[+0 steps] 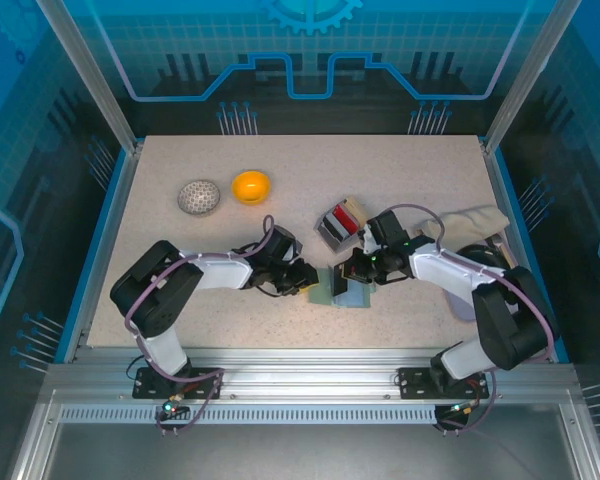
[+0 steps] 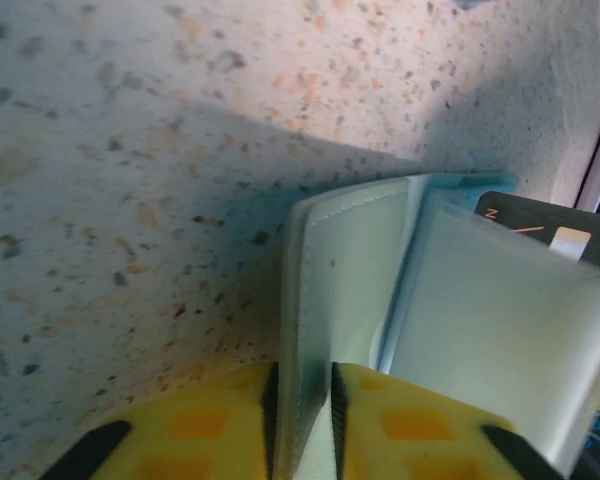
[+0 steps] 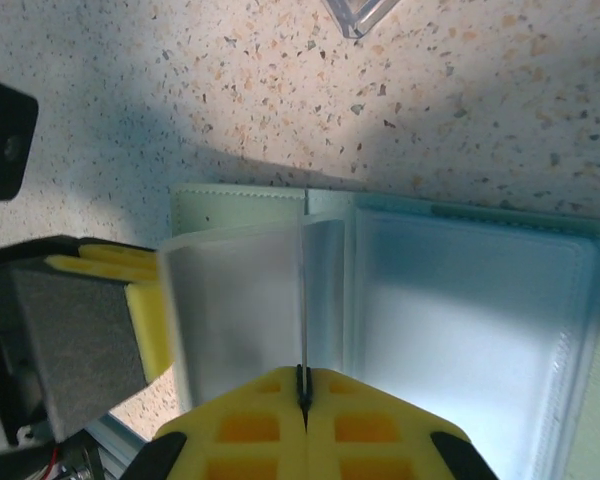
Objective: Put the credit cards into the card holder
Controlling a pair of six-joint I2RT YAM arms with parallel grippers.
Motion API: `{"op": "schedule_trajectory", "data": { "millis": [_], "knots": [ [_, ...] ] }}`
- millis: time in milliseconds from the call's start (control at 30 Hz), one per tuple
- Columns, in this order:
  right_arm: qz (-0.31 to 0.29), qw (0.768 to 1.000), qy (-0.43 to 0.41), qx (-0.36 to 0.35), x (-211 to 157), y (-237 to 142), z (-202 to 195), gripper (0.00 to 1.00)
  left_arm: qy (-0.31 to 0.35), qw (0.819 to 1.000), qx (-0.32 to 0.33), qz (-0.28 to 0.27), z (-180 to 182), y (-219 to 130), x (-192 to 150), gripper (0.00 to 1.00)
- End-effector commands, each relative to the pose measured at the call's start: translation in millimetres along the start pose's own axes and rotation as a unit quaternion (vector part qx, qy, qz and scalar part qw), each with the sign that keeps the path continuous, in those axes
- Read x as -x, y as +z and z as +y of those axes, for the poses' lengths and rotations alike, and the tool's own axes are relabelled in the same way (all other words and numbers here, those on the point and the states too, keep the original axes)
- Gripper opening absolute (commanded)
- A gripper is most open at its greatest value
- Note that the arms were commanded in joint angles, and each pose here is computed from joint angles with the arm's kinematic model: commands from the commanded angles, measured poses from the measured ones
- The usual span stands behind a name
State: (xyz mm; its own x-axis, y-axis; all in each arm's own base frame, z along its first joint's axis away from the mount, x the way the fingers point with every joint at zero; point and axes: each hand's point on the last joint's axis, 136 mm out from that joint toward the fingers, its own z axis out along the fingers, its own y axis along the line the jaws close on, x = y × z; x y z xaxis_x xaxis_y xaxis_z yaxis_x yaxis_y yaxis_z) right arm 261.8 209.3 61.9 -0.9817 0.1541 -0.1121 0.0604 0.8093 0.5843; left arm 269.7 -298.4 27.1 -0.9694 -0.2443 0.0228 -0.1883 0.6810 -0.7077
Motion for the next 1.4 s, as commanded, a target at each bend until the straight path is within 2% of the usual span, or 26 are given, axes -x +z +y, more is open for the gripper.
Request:
{"op": "schedule_trajectory", "data": {
  "millis": [0,133,233,433,567,700,900,1100,1367],
  "knots": [
    [0.001,1.000,0.010,0.011,0.8,9.3,6.3,0.00,0.002,1.000,-0.012,-0.025,-7.2,-10.9,4.5,0.30],
    [0.003,1.000,0.021,-0.016,-1.6,15.0,-7.8,0.00,-0.001,0.999,-0.008,-0.050,-5.1,-20.3,7.6,0.45],
    [0.008,0.999,0.024,-0.020,-3.6,18.1,-10.8,0.00,0.002,0.998,-0.014,-0.060,-6.6,-24.7,8.3,0.52],
    [0.008,1.000,0.019,-0.010,-3.2,16.5,-6.0,0.00,0.021,0.999,-0.030,-0.024,-17.0,-13.7,3.6,0.54],
    [0.003,1.000,0.018,-0.004,-0.4,11.0,-2.9,0.00,0.012,1.000,-0.004,-0.008,-6.2,-5.6,1.9,0.52],
    [-0.011,1.000,0.014,0.000,5.3,-3.2,1.5,0.00,0.006,1.000,0.025,0.000,7.0,-0.1,0.8,0.41],
    [-0.046,0.996,-0.008,-0.079,10.4,-36.1,-22.0,0.00,0.002,0.999,0.042,0.010,15.6,3.7,-1.6,0.32],
    [-0.046,0.989,-0.001,-0.139,3.9,-49.2,-53.6,0.00,0.005,0.999,0.043,0.016,14.4,4.9,-2.0,0.30],
    [-0.047,0.987,-0.006,-0.154,1.7,-51.0,-60.5,0.00,0.006,0.999,0.042,0.017,14.0,4.8,-2.4,0.29]
  ]
}}
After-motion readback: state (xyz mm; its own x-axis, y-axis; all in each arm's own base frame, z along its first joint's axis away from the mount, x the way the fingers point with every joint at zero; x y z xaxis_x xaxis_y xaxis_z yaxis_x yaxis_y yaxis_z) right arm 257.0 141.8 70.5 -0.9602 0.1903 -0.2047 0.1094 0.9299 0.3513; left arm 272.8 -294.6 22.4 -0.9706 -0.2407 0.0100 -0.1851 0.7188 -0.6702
